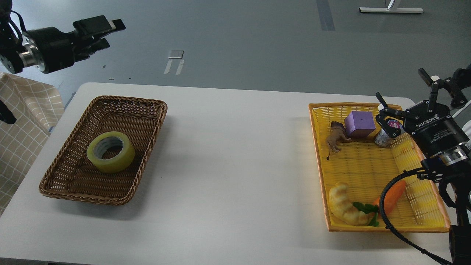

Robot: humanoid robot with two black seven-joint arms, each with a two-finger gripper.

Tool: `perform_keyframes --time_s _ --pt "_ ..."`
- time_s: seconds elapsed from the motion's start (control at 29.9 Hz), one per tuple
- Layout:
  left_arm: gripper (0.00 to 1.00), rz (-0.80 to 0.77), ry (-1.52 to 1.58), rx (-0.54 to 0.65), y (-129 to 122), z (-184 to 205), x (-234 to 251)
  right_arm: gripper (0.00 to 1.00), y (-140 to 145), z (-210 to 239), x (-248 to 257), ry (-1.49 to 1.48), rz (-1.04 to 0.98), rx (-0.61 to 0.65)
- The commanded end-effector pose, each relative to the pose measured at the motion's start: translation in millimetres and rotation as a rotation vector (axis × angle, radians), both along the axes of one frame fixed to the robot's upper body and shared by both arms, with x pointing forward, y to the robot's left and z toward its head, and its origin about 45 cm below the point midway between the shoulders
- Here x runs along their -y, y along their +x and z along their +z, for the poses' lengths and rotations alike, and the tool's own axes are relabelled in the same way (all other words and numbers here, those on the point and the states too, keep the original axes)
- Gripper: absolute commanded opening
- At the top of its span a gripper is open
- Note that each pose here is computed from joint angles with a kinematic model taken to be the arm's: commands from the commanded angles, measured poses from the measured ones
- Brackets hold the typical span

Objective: Place and transfer tape with both arms

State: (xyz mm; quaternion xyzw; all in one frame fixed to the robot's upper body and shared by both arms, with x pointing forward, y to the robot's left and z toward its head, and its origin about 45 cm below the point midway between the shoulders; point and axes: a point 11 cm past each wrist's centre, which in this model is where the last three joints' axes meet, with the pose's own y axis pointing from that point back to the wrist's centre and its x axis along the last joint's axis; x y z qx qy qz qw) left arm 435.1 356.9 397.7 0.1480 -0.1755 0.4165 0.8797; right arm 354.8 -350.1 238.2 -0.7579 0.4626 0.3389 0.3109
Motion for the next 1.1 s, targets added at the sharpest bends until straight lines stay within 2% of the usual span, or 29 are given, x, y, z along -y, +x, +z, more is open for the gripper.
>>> perform_keyframes --time_s 0.0,0.13,0.2,0.3,0.4,0.6,0.73,0.9,1.07 --pt "0.99 -0.06 -0.249 -0.03 11 9 40 0.98 4 8 0 -0.006 0.004 0.019" --pt "0.99 -0.134 -0.401 -0.062 16 1 83 0.98 11 16 -7 -0.019 0.024 0.038" --pt "0.99 -0.161 -0.5 -0.102 16 -15 103 0.98 20 30 -16 -0.029 0.051 0.07" --pt "0.99 -0.177 -0.637 -0.114 16 -20 119 0.98 29 45 -17 -0.046 0.058 0.101" --pt "0.99 -0.166 -0.819 -0.165 11 -50 135 0.98 40 58 -25 -0.058 0.084 0.125" --pt "0.99 -0.067 -1.103 -0.188 1 -90 128 0.99 62 64 -34 -0.051 0.102 0.115" --pt "0.99 -0.037 -1.127 -0.206 -3 -104 123 0.99 70 59 -36 -0.053 0.108 0.088" --pt "0.99 -0.008 -1.124 -0.212 -6 -112 113 0.99 71 36 -36 -0.178 0.148 -0.001" --pt "0.99 -0.003 -1.11 -0.213 -7 -113 110 0.99 70 35 -29 -0.239 0.154 -0.018"
